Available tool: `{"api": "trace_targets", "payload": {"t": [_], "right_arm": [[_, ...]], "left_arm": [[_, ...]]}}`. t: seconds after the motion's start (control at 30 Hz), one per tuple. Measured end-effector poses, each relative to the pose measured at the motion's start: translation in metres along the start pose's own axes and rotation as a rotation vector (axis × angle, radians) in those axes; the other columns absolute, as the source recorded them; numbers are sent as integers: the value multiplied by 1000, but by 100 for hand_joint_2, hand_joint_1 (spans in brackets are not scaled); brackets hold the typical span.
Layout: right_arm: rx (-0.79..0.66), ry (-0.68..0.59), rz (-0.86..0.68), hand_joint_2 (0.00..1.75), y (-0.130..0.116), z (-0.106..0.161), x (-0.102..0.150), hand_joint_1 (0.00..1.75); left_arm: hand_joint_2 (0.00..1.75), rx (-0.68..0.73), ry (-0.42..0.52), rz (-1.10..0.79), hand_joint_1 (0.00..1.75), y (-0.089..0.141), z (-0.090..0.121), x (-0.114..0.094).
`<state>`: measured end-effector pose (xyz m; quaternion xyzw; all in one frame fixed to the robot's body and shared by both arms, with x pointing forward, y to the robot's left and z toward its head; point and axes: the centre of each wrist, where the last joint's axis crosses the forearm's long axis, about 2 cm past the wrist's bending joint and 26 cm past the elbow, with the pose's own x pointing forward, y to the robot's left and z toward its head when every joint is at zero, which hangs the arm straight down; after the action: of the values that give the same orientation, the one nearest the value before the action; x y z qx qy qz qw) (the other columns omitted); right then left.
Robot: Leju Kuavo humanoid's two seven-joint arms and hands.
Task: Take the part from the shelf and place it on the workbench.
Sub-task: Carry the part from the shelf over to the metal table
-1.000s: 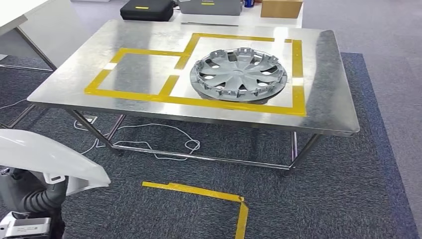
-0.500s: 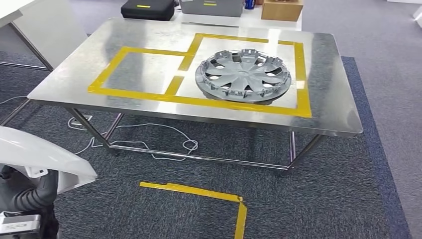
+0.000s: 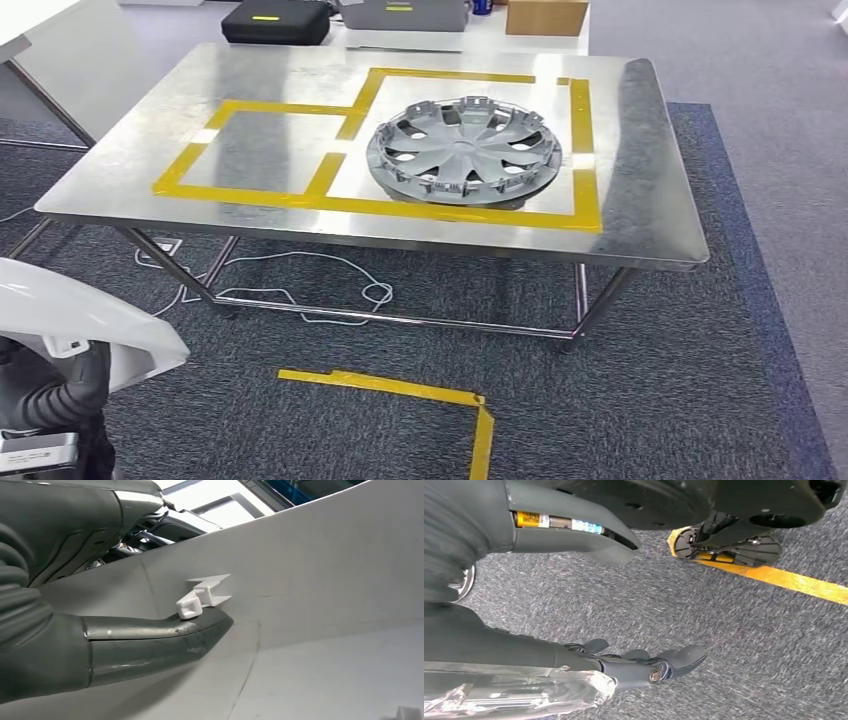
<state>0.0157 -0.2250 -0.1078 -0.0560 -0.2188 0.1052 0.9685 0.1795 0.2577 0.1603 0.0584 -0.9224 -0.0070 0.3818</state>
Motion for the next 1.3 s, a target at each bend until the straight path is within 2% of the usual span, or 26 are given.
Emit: {"api": "trace_targets", "payload": {"t": [1.3], "right_arm": [[5,-2,5,175,1,0,1,0]], "left_arm": [[175,29,-3,-13,175,1,0,2]]}}
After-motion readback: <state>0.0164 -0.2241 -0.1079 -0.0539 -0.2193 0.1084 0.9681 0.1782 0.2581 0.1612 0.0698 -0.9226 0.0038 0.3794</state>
